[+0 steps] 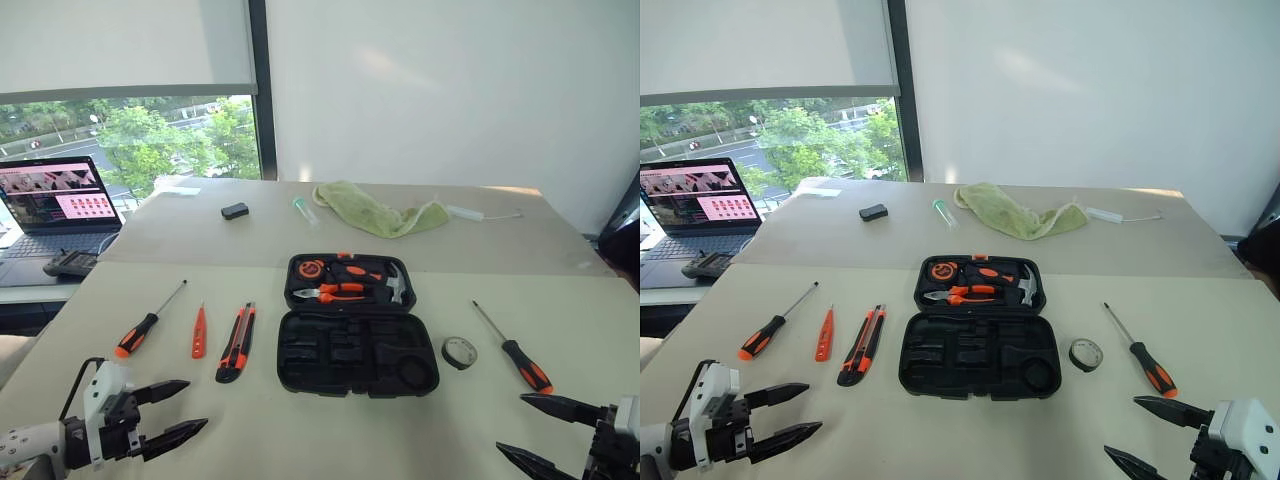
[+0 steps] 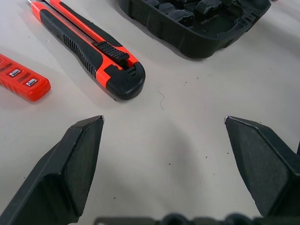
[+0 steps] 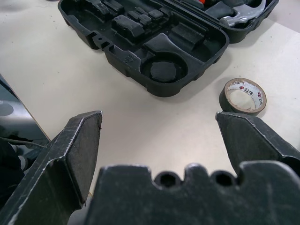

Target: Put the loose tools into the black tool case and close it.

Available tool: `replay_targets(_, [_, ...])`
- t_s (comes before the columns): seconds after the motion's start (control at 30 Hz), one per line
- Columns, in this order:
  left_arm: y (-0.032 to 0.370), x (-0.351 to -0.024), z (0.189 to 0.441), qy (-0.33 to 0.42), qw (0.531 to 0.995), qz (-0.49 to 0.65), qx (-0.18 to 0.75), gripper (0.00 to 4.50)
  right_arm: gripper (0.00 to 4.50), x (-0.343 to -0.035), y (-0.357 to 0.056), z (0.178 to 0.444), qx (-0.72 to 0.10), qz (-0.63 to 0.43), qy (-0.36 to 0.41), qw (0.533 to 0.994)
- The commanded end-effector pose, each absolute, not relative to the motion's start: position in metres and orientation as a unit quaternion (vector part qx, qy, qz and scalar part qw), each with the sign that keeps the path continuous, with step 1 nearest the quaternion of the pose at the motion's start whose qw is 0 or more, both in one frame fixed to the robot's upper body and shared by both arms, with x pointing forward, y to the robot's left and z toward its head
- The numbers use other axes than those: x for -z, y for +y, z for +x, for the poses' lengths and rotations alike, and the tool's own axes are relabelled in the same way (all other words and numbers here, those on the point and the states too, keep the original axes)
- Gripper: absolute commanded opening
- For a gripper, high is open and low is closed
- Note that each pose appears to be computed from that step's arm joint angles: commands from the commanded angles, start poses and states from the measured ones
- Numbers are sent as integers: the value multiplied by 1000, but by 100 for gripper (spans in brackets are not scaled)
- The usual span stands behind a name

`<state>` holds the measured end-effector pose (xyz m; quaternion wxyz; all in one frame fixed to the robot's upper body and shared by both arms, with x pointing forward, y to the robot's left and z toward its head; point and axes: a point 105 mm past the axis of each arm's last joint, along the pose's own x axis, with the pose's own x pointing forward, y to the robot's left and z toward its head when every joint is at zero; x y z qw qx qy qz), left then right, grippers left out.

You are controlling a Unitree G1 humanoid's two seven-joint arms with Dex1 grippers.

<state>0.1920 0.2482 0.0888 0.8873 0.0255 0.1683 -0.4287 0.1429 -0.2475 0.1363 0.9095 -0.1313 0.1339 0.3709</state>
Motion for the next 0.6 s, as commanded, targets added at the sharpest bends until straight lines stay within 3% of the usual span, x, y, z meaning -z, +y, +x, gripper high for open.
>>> replay_targets(0.03, [244, -105, 205, 140, 902, 16, 408, 442, 450, -154, -230, 151, -395, -142, 78, 904])
replay_targets(0.13, [252, -128, 237, 99, 942, -20, 321, 442, 450, -186, -191, 165, -452, -119, -24, 884])
replay_targets(0.23, [265, -139, 256, 110, 963, -4, 248, 442, 450, -206, -161, 167, -511, -102, -69, 851])
replay_targets(0.4, [298, -158, 283, 196, 971, 18, 138, 442, 450, -219, -134, 169, -578, -104, -83, 805])
replay_targets(0.6, [331, -153, 308, 305, 949, 50, 64, 442, 450, -221, -128, 170, -582, -108, -85, 802])
